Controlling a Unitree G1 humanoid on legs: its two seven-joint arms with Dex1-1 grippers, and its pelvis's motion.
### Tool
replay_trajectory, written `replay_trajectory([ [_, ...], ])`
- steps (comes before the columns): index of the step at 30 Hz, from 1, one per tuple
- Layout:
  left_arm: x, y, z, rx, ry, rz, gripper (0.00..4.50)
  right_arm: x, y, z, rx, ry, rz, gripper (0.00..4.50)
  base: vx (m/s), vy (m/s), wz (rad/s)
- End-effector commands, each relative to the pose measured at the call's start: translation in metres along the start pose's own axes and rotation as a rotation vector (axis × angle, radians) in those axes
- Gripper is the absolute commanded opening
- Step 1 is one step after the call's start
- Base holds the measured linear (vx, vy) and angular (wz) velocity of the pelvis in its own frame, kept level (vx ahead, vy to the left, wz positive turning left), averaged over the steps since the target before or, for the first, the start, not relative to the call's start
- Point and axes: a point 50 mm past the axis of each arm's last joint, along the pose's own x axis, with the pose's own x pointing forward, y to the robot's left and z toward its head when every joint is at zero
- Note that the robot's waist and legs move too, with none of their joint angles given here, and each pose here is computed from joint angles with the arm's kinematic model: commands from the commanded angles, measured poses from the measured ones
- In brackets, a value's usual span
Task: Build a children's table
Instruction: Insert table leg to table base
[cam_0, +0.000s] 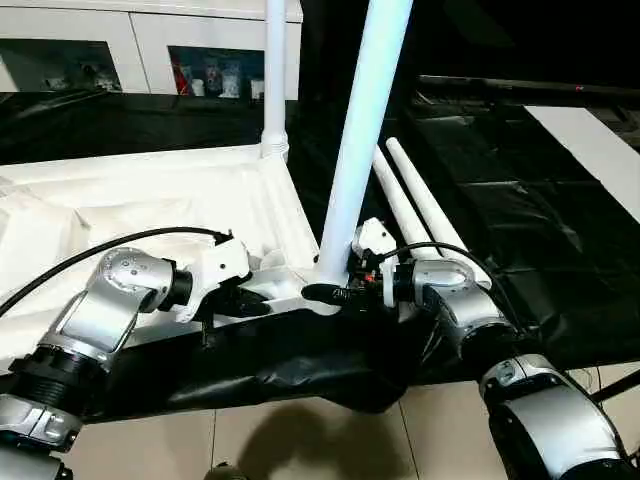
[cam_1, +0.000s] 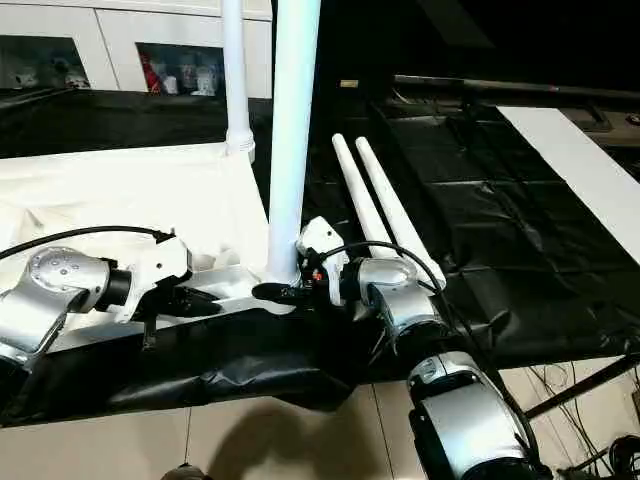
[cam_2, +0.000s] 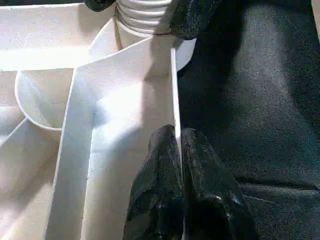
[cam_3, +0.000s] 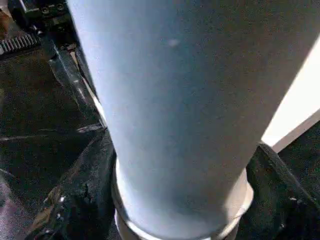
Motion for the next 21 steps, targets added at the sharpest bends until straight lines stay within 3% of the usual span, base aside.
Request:
replay_trajectory([
  [1,-0.001,0.001,0.016,0.071,-0.068,-0.015,0.00,-0.001,0.003,-0.003,-0.013,0.018,0.018,2.76,0.000,0.000,0.00],
  [3,-0.001,0.001,0.014,0.067,-0.064,-0.010,0.00,-0.001,0.002,-0.004,-0.003,0.022,-0.001,2.76,0.000,0.000,0.00],
  [6,0.004,0.008,0.006,0.025,-0.023,0.101,0.00,0.002,-0.008,-0.017,0.080,0.056,-0.226,2.75,0.000,0.000,0.00],
  [7,0.004,0.008,0.006,0.025,-0.023,0.101,0.00,0.002,-0.008,-0.017,0.080,0.056,-0.226,2.75,0.000,0.000,0.00],
  [8,0.010,0.014,0.003,-0.037,-0.020,0.191,0.00,0.007,-0.011,-0.024,0.172,0.052,-0.371,2.75,0.000,0.000,0.00],
  [10,0.012,0.016,0.003,-0.060,-0.025,0.216,0.00,0.008,-0.011,-0.026,0.211,0.048,-0.419,2.75,0.000,0.000,0.00],
  [11,0.021,0.021,0.005,-0.119,-0.020,0.286,0.00,0.015,-0.013,-0.029,0.318,0.027,-0.561,2.75,0.000,0.000,0.00],
  [16,0.036,0.031,0.014,-0.230,-0.005,0.440,0.00,0.029,-0.012,-0.030,0.375,0.061,-0.722,2.75,0.000,0.000,0.00],
  [19,0.053,0.034,0.029,-0.290,-0.010,0.512,0.00,0.043,-0.008,-0.024,0.408,0.068,-0.803,2.75,0.000,0.000,0.00],
  [21,0.061,0.033,0.036,-0.284,-0.016,0.515,0.00,0.053,-0.006,-0.016,0.380,0.067,-0.802,2.75,0.000,0.000,0.00],
])
